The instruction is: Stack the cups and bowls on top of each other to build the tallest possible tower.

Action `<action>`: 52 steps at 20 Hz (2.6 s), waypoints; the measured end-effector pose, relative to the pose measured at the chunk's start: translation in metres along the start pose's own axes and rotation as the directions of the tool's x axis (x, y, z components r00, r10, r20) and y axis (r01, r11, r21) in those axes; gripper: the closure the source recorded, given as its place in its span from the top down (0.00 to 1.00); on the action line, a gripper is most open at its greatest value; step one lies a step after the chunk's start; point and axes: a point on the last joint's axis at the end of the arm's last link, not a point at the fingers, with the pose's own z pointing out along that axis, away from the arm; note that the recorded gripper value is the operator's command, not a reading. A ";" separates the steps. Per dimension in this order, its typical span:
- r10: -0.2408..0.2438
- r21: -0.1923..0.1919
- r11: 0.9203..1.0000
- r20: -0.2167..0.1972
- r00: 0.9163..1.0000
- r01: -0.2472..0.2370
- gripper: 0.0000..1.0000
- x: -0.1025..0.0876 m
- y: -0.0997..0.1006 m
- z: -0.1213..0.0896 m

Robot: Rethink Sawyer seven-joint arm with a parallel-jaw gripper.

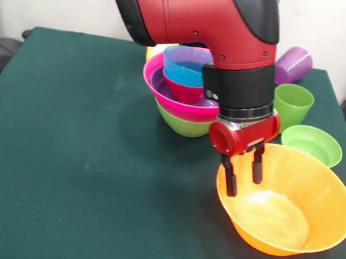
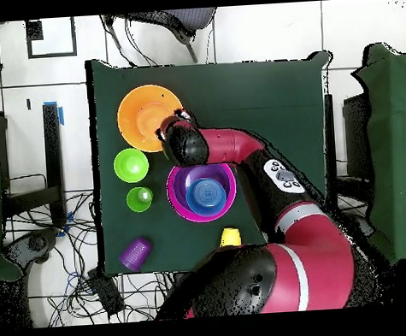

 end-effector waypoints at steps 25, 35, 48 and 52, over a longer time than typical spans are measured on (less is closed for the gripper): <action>0.072 0.008 0.997 -0.027 0.997 -0.072 1.00 0.050 -0.016 0.020; 0.066 0.010 0.998 -0.007 0.998 -0.066 1.00 0.037 -0.017 0.015; 0.054 0.028 0.998 0.044 0.998 -0.055 1.00 0.003 -0.031 -0.009; 0.050 0.039 0.998 0.047 0.998 -0.052 1.00 0.001 -0.036 -0.014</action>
